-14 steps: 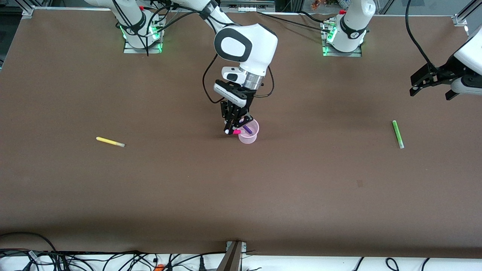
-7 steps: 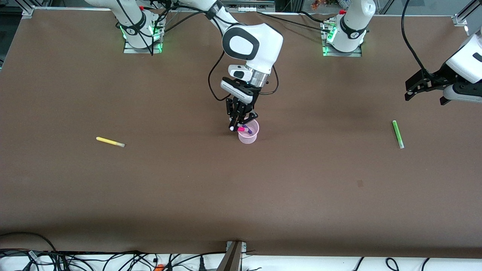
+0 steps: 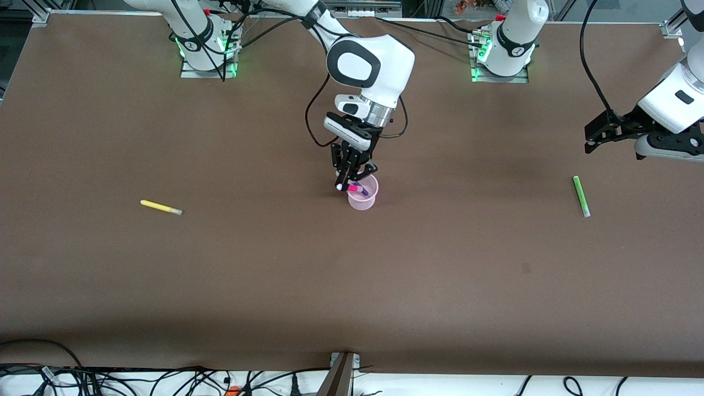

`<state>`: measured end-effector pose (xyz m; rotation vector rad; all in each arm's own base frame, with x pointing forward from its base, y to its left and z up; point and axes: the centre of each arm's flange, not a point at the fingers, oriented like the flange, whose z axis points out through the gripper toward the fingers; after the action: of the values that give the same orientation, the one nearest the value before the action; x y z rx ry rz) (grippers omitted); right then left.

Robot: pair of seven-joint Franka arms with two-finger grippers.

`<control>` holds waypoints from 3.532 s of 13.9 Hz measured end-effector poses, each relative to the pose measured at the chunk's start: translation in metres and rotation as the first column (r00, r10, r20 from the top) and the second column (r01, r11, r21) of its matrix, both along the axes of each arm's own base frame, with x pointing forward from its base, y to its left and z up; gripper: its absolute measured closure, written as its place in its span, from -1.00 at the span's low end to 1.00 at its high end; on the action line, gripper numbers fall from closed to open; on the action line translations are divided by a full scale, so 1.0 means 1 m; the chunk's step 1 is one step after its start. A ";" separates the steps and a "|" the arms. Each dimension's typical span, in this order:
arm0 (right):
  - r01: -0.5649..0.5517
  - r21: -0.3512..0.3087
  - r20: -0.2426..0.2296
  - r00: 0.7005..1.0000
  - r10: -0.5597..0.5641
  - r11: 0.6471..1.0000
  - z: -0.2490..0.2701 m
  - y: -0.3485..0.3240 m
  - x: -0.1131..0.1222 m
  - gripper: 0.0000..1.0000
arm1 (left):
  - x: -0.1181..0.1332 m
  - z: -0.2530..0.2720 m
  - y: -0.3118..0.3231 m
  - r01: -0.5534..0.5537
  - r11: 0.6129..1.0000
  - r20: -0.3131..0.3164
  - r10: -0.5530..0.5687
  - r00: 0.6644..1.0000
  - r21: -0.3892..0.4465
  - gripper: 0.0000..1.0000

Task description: Organize pens into pink holder with both arms

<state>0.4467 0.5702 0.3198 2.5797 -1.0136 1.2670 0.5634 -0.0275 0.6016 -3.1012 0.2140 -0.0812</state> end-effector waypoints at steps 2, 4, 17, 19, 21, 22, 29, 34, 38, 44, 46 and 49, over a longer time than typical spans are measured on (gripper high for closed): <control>-0.003 -0.003 0.000 1.000 0.003 1.000 -0.001 0.002 -0.003 0.57 | 0.000 0.000 0.000 0.000 1.000 0.000 0.000 1.000 0.001 -1.00; -0.002 -0.003 0.001 1.000 0.002 1.000 0.000 0.002 -0.003 0.17 | 0.000 0.000 0.000 0.000 1.000 -0.002 0.000 1.000 0.001 -1.00; -0.048 0.158 -0.340 0.935 0.100 0.986 0.205 -0.151 0.113 -0.99 | -0.003 -0.001 -0.001 0.001 1.000 -0.025 -0.001 1.000 0.004 -1.00; -0.115 0.172 -0.458 0.870 0.183 0.978 0.225 -0.218 0.140 -0.99 | -0.003 -0.001 0.001 0.003 1.000 -0.024 -0.002 1.000 0.027 -1.00; -0.204 0.197 -0.564 0.777 0.281 0.959 0.230 -0.291 0.166 -0.99 | -0.003 -0.001 0.001 0.009 0.999 -0.024 -0.008 1.000 0.047 -1.00; -0.253 0.214 -0.605 0.724 0.331 0.944 0.229 -0.328 0.177 -0.98 | -0.003 -0.001 0.000 0.011 0.999 -0.024 -0.010 1.000 0.049 -1.00; -0.554 0.366 -0.729 0.329 0.600 0.748 0.197 -0.509 0.193 -0.99 | -0.004 0.000 -0.002 0.014 0.999 -0.031 -0.012 0.999 0.050 -1.00; -0.543 0.410 -0.717 0.304 0.627 0.732 0.189 -0.540 0.191 -1.00 | -0.003 0.006 -0.002 0.013 0.998 -0.017 -0.013 1.000 0.059 -1.00; -0.532 0.408 -0.719 0.313 0.620 0.742 0.191 -0.549 0.190 -1.00 | -0.003 0.008 -0.002 0.013 0.998 -0.014 -0.013 1.000 0.060 -1.00; -0.501 0.412 -0.718 0.336 0.610 0.761 0.193 -0.573 0.190 -1.00 | -0.003 0.009 -0.001 0.013 0.998 -0.011 -0.013 1.000 0.061 -1.00; -0.492 0.439 -0.695 0.345 0.631 0.752 0.191 -0.587 0.193 -1.00 | -0.003 0.009 -0.001 0.013 0.998 -0.011 -0.013 1.000 0.061 -1.00; -0.488 0.463 -0.677 0.343 0.651 0.739 0.204 -0.606 0.190 -0.98 | -0.003 0.009 -0.001 0.013 0.998 -0.011 -0.012 1.000 0.061 -1.00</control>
<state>0.6369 -0.0360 0.5235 3.1993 0.0295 -0.1897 0.5605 -0.0289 0.6108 -3.0407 0.2321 -0.0576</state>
